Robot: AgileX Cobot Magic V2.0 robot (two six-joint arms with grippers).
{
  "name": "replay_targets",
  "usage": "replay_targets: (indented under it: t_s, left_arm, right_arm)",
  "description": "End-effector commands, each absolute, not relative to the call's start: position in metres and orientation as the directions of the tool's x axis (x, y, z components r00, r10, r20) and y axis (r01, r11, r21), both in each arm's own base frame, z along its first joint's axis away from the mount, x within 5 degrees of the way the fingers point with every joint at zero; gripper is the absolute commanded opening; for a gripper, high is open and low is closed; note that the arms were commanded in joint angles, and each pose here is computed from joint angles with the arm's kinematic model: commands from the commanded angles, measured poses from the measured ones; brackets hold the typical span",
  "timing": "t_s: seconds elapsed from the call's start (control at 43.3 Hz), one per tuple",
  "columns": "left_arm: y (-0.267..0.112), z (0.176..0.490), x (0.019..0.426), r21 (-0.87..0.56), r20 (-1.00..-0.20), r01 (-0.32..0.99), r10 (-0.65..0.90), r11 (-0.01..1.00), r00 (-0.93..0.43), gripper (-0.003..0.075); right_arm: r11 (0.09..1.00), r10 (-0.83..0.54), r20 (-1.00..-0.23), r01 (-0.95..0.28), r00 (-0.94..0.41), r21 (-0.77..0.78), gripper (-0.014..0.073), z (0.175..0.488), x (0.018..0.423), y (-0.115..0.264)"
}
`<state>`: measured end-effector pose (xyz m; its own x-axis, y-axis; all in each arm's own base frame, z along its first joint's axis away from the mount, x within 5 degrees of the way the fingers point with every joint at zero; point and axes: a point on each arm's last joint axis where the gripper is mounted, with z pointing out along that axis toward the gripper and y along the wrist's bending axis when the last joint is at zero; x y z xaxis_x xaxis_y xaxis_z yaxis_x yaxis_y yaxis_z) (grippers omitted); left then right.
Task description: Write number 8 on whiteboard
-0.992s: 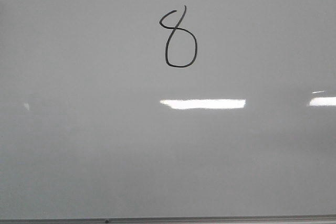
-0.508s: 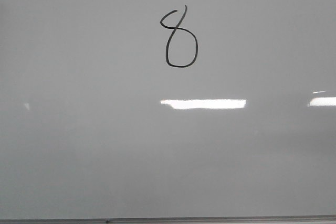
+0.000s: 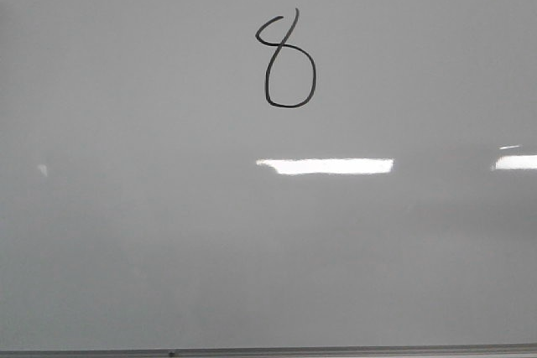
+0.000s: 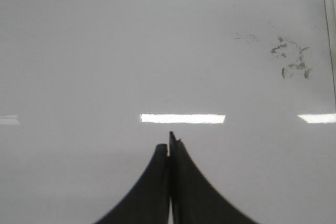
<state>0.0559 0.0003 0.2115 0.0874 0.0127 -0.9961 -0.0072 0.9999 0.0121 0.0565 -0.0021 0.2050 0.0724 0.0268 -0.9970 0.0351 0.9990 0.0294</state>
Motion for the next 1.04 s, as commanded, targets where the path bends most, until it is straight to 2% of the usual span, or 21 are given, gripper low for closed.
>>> replay_targets:
  t_s: [0.0,1.015]
  left_arm:
    - [0.0009,0.215,0.0545,0.002,-0.986,-0.01,0.003,1.0,0.168,-0.0021]
    - [0.0009,0.215,0.0545,0.002,-0.986,-0.01,0.003,1.0,0.168,-0.002]
  right_arm:
    - [0.999,0.021,-0.983,0.034,0.184,0.028,-0.0108,0.215,0.0537,-0.002]
    - [0.999,0.032,-0.981,0.005,0.194,0.034,-0.0108,0.2159,0.0535,-0.0006]
